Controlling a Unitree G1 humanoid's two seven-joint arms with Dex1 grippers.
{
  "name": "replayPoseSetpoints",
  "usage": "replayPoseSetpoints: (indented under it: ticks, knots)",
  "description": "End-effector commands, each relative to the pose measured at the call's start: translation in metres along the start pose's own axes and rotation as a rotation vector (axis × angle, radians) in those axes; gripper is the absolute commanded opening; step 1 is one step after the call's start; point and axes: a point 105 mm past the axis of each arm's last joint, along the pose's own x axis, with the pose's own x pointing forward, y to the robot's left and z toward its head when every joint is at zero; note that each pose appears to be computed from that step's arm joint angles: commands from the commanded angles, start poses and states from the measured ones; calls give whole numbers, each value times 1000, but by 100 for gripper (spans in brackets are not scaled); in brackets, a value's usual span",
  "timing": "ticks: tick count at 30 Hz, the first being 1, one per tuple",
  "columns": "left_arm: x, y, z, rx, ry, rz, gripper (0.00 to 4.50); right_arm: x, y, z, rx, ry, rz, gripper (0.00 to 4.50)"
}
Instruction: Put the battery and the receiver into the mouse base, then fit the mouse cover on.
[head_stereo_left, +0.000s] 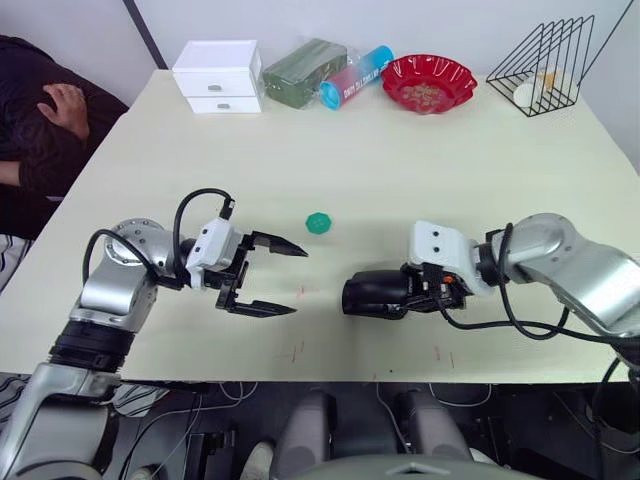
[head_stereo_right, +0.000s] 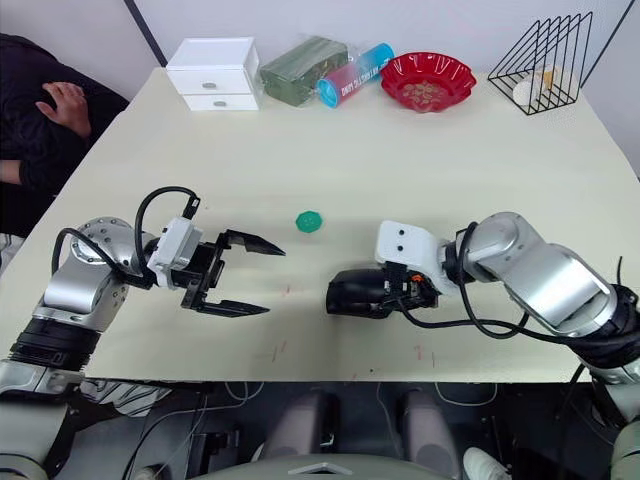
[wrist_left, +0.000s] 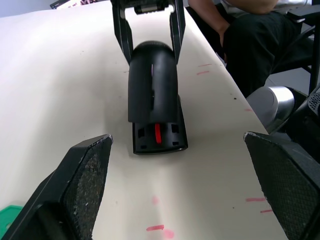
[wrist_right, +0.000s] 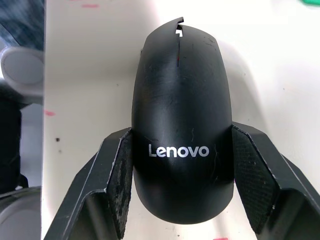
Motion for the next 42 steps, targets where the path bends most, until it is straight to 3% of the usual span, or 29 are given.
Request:
replayPoseSetpoints:
  ticks: [1,29,42]
  knots:
    - [-7,-6,9,38,-4,-32,450,-1,-5,4,-22,15,-25,227]
    - [-8,-13,11,21,13,-30,450,11,2,-16,-18,125,60,227]
    - [-7,-11,11,18,12,-28,450,18,-4,-14,13,132,27,227]
